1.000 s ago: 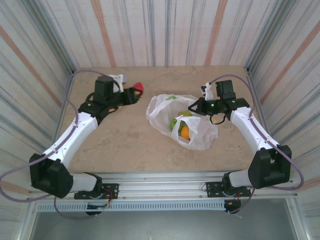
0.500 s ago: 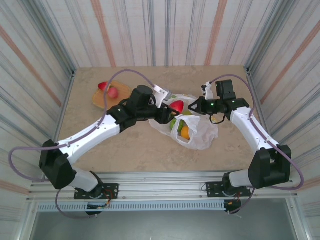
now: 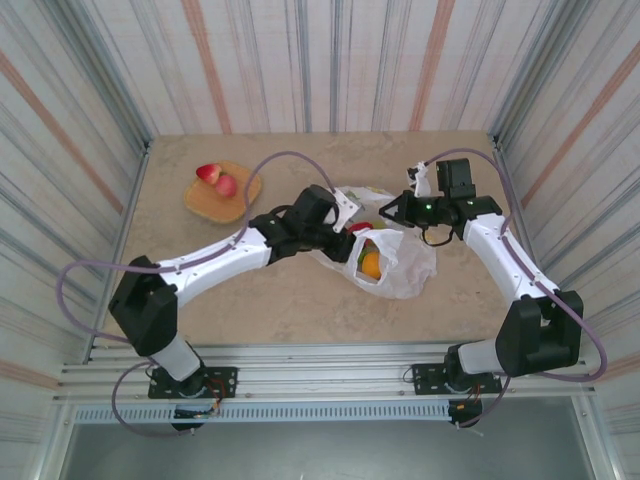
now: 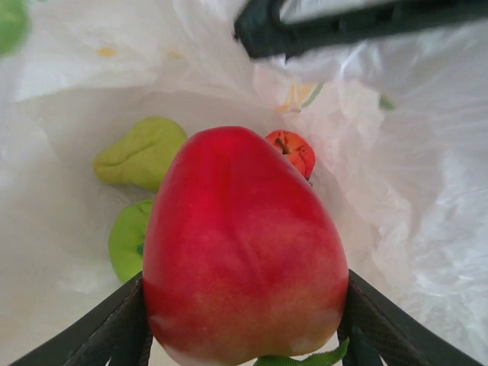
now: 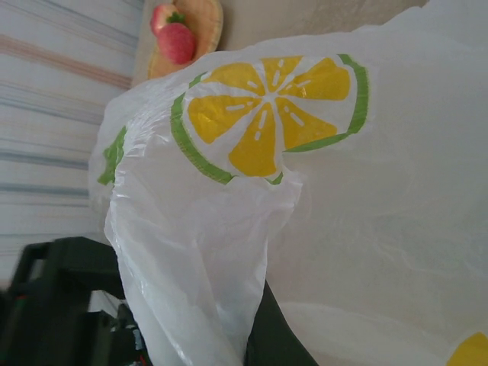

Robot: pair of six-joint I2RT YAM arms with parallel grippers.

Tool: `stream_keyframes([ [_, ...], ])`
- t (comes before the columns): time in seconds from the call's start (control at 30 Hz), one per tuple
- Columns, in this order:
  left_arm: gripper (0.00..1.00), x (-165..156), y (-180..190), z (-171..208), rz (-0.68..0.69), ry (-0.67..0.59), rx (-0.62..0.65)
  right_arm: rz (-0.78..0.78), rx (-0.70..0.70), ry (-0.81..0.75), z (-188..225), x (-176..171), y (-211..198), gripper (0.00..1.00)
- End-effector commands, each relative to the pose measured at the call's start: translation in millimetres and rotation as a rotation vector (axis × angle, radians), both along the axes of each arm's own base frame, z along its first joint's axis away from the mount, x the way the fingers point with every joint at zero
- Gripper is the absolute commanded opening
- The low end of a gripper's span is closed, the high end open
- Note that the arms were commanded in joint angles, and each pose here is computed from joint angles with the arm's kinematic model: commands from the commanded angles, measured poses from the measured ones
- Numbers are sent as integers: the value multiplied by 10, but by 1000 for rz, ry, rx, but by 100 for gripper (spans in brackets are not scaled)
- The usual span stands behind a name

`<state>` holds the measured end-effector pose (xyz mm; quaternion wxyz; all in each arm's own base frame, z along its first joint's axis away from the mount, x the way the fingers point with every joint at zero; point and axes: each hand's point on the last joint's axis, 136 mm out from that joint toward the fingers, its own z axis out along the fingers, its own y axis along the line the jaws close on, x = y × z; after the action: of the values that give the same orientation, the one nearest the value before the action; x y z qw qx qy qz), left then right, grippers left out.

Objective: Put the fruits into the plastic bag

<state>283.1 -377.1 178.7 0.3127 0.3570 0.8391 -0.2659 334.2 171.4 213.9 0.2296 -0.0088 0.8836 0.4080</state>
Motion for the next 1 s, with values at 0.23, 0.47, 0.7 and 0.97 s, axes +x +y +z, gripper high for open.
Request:
stream_keyframes([
  [0.23, 58, 506, -134, -220, 288, 32, -56, -13, 27, 23, -40, -27, -1, 0],
  [0.47, 59, 672, -266, -329, 371, 70, -116, -14, 26, 23, -54, -52, -12, 0],
  [0.7, 59, 807, -326, -443, 429, 73, -140, -13, 28, 27, -70, -73, -10, 0],
  [0.97, 63, 909, -384, -625, 453, 63, -143, -13, 26, 24, -72, -82, -15, 0],
])
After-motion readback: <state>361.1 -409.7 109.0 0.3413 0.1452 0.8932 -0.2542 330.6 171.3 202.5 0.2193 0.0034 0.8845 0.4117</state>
